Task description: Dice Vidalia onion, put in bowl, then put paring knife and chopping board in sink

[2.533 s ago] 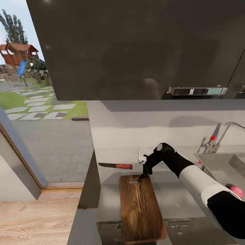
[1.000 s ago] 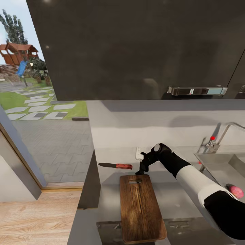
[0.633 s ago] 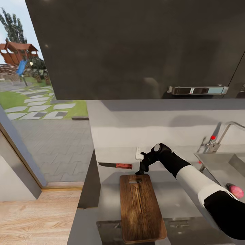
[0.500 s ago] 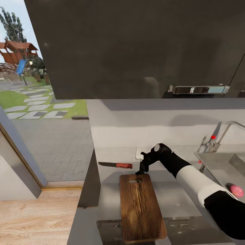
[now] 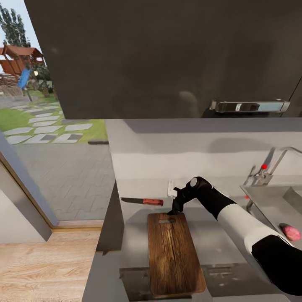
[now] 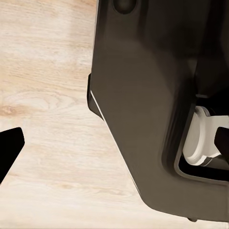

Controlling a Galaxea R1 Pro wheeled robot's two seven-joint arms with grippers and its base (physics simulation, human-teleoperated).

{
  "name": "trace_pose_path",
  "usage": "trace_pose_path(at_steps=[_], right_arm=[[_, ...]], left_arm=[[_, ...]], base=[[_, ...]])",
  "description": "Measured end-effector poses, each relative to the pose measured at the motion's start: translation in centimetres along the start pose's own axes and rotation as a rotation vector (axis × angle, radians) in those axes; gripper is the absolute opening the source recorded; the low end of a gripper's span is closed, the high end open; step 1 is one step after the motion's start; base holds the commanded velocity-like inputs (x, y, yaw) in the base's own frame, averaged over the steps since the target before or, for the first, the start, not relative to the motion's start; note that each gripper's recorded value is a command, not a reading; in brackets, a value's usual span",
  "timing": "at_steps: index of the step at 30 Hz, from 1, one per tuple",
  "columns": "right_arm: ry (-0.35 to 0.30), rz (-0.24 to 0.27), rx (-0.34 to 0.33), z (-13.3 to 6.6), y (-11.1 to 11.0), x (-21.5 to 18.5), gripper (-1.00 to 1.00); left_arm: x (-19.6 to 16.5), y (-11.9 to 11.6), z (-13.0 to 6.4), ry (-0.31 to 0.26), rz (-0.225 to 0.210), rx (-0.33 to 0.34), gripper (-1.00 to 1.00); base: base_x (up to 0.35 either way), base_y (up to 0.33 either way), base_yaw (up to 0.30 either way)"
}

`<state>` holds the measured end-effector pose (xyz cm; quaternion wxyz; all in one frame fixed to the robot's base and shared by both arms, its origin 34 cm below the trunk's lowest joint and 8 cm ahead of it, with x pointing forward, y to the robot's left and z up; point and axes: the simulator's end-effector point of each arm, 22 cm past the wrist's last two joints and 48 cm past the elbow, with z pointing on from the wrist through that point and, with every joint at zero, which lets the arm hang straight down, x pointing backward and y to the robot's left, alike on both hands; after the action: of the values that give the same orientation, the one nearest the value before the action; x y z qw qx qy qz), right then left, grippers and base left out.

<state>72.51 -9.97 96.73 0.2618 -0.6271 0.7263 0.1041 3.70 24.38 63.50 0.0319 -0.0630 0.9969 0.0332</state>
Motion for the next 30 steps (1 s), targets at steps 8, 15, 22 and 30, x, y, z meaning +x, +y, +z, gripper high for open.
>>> trace_pose_path(at_steps=[8,15,22,30], right_arm=[[0.002,0.006,-0.011,0.7,0.2,0.4,1.00],[0.006,0.012,-0.020,1.2,0.3,0.9,1.00],[0.010,0.019,-0.028,1.7,0.4,1.4,1.00],[0.013,0.023,-0.036,2.2,0.5,2.0,1.00]], left_arm=[[0.5,0.1,-0.1,0.013,0.001,-0.002,1.00],[0.9,0.1,-0.2,0.024,0.002,-0.003,1.00],[1.3,0.2,-0.4,0.035,0.003,-0.004,1.00],[1.7,0.2,-0.5,0.047,0.003,-0.006,1.00]], base=[[0.000,0.000,0.000],[0.000,0.000,0.000],[0.000,0.000,0.000],[0.000,0.000,0.000]])
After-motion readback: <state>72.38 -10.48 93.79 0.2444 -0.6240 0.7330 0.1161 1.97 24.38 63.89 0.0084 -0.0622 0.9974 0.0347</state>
